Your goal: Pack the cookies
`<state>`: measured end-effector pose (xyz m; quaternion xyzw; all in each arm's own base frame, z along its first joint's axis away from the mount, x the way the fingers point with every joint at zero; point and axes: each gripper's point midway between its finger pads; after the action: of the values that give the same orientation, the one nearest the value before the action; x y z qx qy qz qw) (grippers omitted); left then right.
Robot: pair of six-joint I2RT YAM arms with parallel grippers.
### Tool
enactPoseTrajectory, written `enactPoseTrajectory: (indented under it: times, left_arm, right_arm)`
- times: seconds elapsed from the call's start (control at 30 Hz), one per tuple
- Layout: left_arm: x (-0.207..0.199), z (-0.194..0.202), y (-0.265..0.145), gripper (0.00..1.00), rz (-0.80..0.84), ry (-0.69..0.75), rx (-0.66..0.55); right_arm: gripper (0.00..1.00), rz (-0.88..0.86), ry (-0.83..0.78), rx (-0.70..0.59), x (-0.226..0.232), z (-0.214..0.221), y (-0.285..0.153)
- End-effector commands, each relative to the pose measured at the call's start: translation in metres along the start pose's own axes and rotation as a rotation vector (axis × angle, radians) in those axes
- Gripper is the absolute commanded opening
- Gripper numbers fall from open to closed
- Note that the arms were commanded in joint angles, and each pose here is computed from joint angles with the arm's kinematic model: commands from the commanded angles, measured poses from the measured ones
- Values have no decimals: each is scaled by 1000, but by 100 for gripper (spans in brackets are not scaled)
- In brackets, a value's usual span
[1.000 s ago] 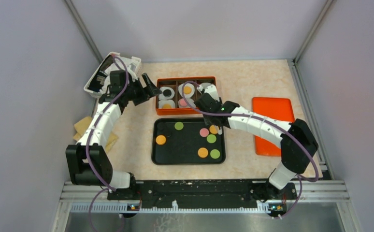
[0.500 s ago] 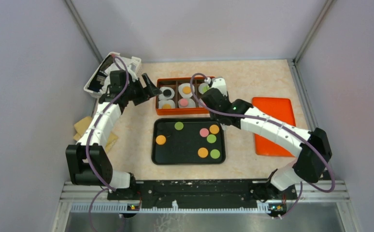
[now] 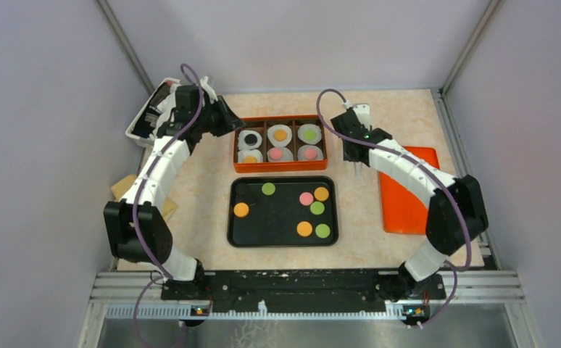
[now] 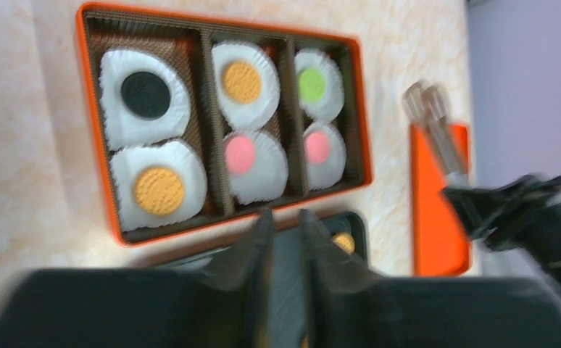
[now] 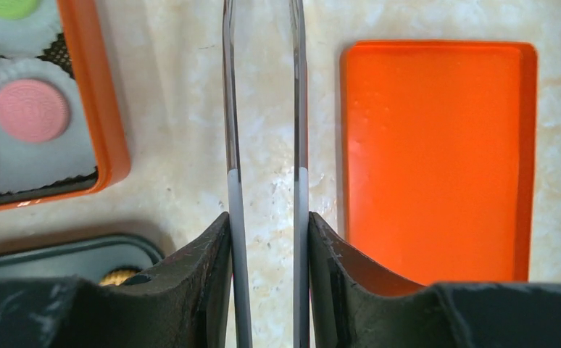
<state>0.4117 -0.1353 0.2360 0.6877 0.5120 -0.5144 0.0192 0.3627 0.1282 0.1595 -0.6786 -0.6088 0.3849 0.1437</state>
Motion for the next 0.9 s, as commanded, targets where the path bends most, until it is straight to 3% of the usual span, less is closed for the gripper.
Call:
enactPoseTrajectory:
  times: [0.0, 0.03, 0.17, 0.47, 0.73, 0.87]
  left_arm:
    - [-29, -31, 1, 12, 33, 29, -69]
    - [-31, -34, 2, 1, 35, 29, -76]
    - [-33, -39, 7, 0, 38, 26, -86]
    - [-19, -25, 22, 0, 30, 8, -50]
    - [-16, -19, 24, 0, 30, 5, -40]
    - [-13, -14, 25, 0, 28, 1, -31]
  right_arm:
    - [11, -51, -3, -31, 13, -29, 27]
    - [11, -67, -9, -28, 16, -29, 33]
    - [11, -125, -9, 5, 23, -20, 53]
    - [15, -148, -23, 222, 22, 51, 79]
    - [27, -116, -46, 379, 21, 98, 92]
    - [40, -104, -48, 392, 19, 97, 94]
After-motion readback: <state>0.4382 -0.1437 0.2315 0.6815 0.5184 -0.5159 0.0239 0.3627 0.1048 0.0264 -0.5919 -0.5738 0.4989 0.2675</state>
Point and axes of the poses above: each gripper's point midway between its finger pads, its own y axis out along the fingers, its own x axis along the line the jaws close on, z = x × y, and after that the axes turned 13 degrees about -y, right-handed
